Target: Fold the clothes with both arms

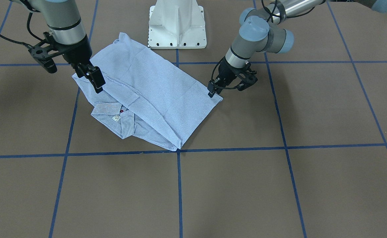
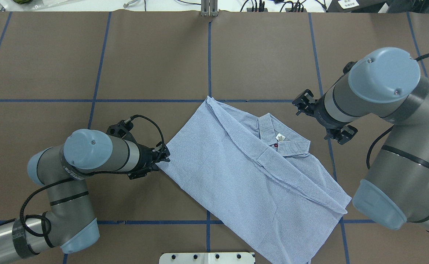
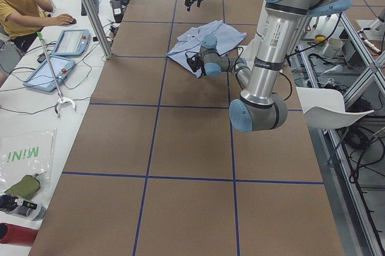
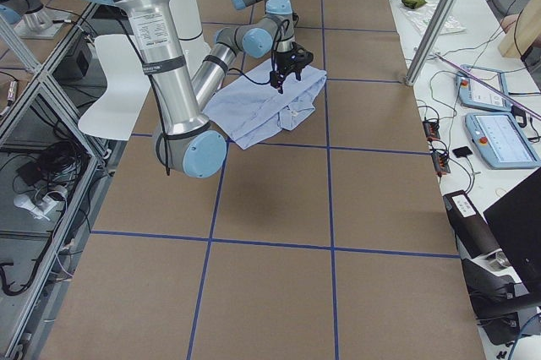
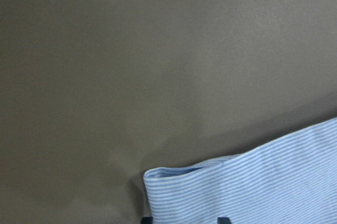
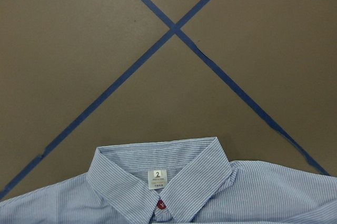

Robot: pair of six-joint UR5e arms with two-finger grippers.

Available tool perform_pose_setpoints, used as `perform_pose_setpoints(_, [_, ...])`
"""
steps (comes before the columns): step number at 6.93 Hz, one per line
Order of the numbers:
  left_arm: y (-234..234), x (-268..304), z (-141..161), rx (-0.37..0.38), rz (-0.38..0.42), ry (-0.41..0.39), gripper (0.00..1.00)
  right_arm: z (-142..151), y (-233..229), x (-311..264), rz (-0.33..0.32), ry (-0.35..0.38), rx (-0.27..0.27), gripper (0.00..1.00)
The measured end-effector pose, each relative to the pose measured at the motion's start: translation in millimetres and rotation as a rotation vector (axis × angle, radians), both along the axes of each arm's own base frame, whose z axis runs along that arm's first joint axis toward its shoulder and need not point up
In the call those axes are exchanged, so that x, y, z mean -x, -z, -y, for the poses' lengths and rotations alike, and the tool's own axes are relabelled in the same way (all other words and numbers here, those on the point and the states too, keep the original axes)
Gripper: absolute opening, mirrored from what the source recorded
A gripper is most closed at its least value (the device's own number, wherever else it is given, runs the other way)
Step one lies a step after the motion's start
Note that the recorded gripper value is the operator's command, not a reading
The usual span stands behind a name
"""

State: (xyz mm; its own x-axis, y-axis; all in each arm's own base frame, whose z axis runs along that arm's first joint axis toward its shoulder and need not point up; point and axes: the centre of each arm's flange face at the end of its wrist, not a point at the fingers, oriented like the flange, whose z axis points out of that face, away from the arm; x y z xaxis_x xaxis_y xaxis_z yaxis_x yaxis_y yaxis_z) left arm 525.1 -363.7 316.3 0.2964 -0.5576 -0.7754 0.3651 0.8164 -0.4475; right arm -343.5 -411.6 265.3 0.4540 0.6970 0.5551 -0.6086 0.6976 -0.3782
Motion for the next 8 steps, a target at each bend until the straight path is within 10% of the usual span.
perform_pose_setpoints(1, [-0.6,-1.6,0.1,0.0,0.002,-0.001,0.48,0.3,-2.3,0.2,-0.003,0.001,0.003,1.0])
perform_pose_setpoints(3, [-3.1,-3.7,1.2,0.001,0.008,0.0,0.0,0.9,-3.7,1.3,-0.006,0.001,0.006,1.0])
perform_pose_setpoints(8, [-6.4,17.5,32.4,-0.08,0.032,0.019,0.0,6.3,-7.3,9.7,-0.015,0.001,0.011,1.0])
